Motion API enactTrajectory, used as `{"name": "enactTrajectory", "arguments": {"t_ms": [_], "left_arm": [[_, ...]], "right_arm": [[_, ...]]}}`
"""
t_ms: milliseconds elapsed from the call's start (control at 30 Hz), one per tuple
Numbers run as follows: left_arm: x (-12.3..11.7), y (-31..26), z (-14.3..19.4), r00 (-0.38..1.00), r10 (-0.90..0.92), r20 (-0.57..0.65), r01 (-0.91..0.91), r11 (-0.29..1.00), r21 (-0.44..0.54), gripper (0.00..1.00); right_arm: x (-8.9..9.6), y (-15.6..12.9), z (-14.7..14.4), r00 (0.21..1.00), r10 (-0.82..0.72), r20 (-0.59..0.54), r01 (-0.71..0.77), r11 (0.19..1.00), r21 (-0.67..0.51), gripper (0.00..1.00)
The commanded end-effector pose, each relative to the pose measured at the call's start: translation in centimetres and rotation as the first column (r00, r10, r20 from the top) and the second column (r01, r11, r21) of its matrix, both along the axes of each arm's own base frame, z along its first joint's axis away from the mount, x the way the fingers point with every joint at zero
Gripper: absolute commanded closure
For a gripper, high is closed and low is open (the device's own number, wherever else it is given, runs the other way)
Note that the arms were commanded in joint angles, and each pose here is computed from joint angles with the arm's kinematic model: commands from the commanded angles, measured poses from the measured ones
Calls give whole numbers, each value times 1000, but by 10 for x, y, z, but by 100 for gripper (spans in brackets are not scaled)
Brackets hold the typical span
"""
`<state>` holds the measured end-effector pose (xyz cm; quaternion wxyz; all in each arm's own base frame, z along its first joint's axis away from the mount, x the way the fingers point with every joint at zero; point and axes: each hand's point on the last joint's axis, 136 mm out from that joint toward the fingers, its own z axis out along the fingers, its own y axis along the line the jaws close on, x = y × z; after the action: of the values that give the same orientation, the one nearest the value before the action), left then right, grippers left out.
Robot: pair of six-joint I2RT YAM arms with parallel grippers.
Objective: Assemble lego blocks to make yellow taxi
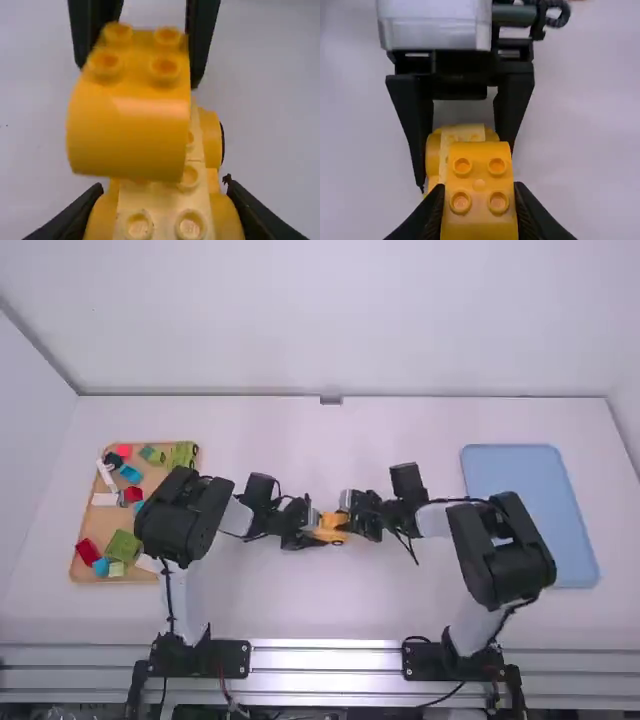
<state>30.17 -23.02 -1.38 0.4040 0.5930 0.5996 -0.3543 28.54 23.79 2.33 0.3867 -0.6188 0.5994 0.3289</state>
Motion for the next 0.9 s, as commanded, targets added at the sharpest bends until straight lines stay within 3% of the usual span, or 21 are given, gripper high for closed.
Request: {"name": "enactTrajectory", "arguments": {"t_ms": [0,233,600,867], "left_arm": [[-1,-2,-4,1000,-3,-13,3,1000,8,60],[-1,-2,-4,1000,-4,-13,4,1000,8,59],[0,-3,-2,1000,-4,0,4,1000,1,59],[-1,-3,-3,1000,6,-30,-6,1000,3,60]], "right_arm": [[-2,8,-9,1000,29,-7,-29,1000,8,96],[-5,14,-10,998,56,-2,-56,998,31,97],[-13,4,-28,997,15,-79,-20,998,-60,97],[6,-3,-25,993,-74,-93,69,996,-52,100]]}}
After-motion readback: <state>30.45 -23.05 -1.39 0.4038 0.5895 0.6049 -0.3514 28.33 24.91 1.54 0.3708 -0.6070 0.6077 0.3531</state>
